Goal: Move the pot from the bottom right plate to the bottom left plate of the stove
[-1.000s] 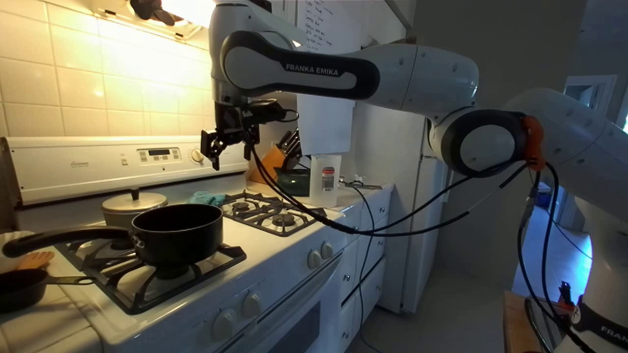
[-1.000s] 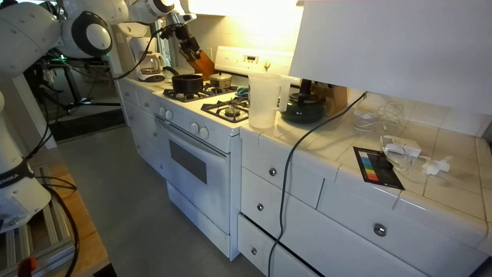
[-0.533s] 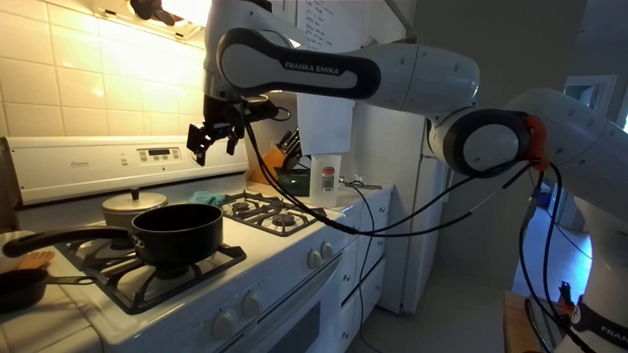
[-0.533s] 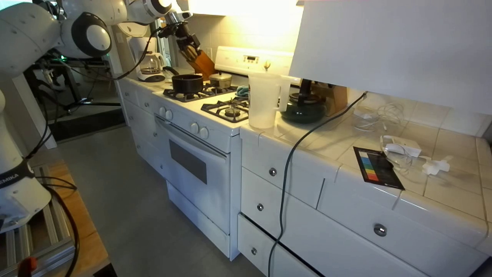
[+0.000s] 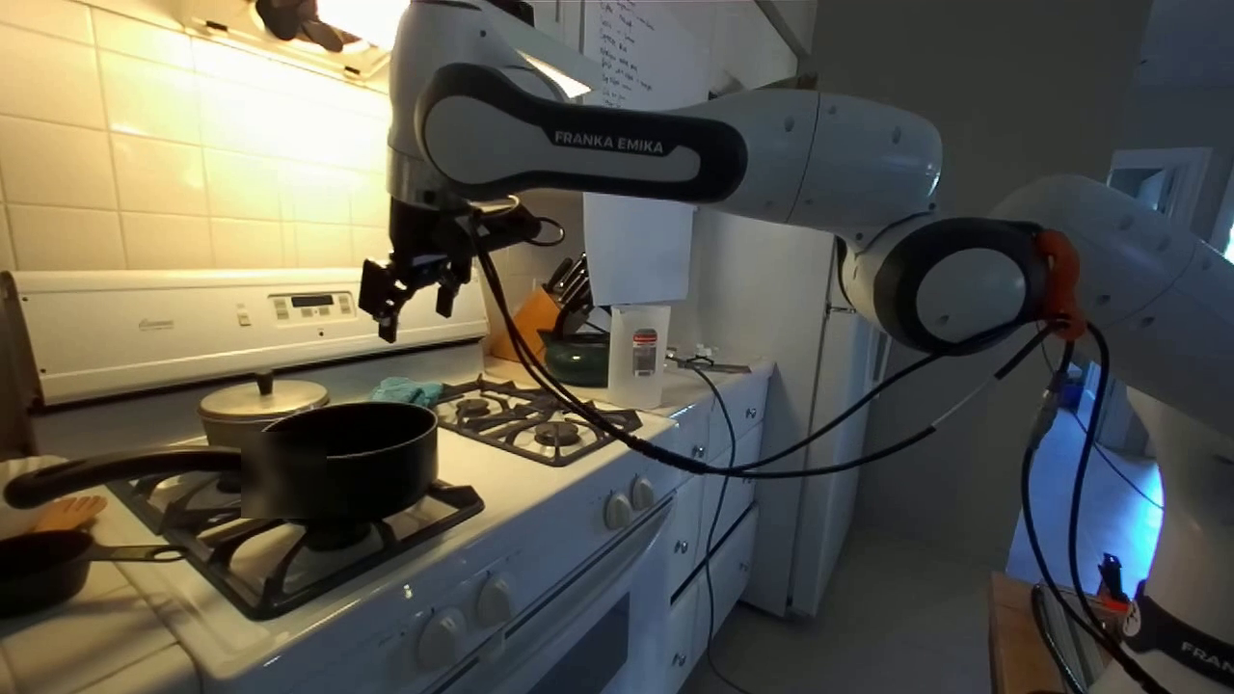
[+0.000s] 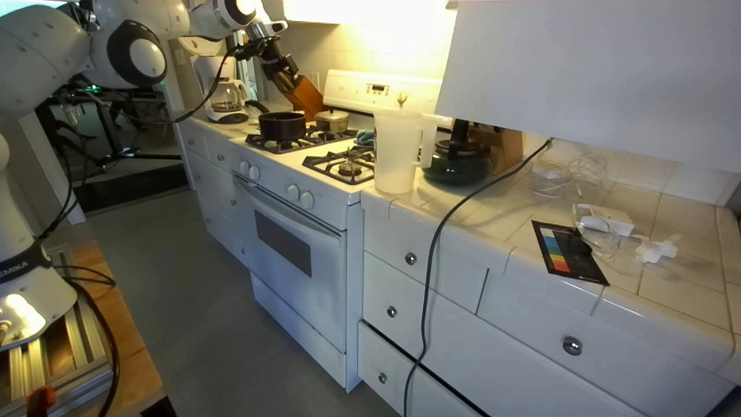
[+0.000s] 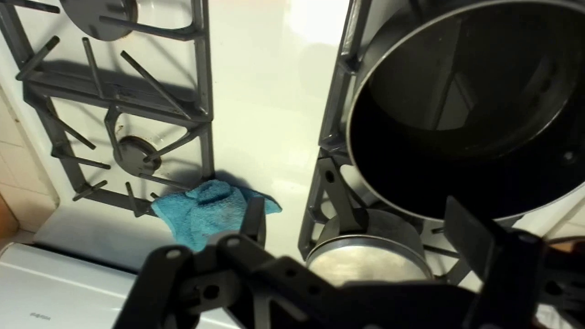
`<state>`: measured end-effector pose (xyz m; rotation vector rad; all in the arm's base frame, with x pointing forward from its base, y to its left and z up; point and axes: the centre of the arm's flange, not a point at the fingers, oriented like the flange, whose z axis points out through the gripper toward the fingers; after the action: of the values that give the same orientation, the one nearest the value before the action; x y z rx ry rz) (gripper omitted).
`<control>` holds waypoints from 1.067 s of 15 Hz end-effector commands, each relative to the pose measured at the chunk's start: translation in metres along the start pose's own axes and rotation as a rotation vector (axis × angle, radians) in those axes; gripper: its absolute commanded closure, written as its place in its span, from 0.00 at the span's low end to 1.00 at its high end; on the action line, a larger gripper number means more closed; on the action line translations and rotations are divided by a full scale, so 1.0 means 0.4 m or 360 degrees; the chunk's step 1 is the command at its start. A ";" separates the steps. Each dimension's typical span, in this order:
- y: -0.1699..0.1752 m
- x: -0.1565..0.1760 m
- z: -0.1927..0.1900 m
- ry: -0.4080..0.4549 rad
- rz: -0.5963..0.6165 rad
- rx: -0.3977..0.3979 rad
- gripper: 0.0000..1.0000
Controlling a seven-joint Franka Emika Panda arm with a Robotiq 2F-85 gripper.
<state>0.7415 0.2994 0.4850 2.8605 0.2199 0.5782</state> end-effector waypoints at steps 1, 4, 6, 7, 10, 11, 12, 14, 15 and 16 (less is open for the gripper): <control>-0.186 -0.008 -0.015 -0.0029 -0.0280 -0.0004 0.00; -0.320 -0.131 -0.085 0.0028 -0.0438 -0.0006 0.00; -0.393 -0.201 -0.136 0.0060 -0.0473 -0.0013 0.00; -0.424 -0.227 -0.166 0.0079 -0.0483 -0.0035 0.00; -0.449 -0.321 -0.218 0.0060 -0.0375 -0.0128 0.00; -0.447 -0.344 -0.231 0.0028 -0.0325 -0.0153 0.00; -0.442 -0.370 -0.246 -0.0034 -0.0304 -0.0156 0.00; -0.443 -0.402 -0.271 -0.0214 -0.0217 -0.0248 0.00; -0.438 -0.422 -0.279 -0.0276 -0.0200 -0.0289 0.00; -0.437 -0.446 -0.285 -0.0361 -0.0164 -0.0325 0.00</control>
<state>0.5778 0.4951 0.4910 2.7000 0.3723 0.3651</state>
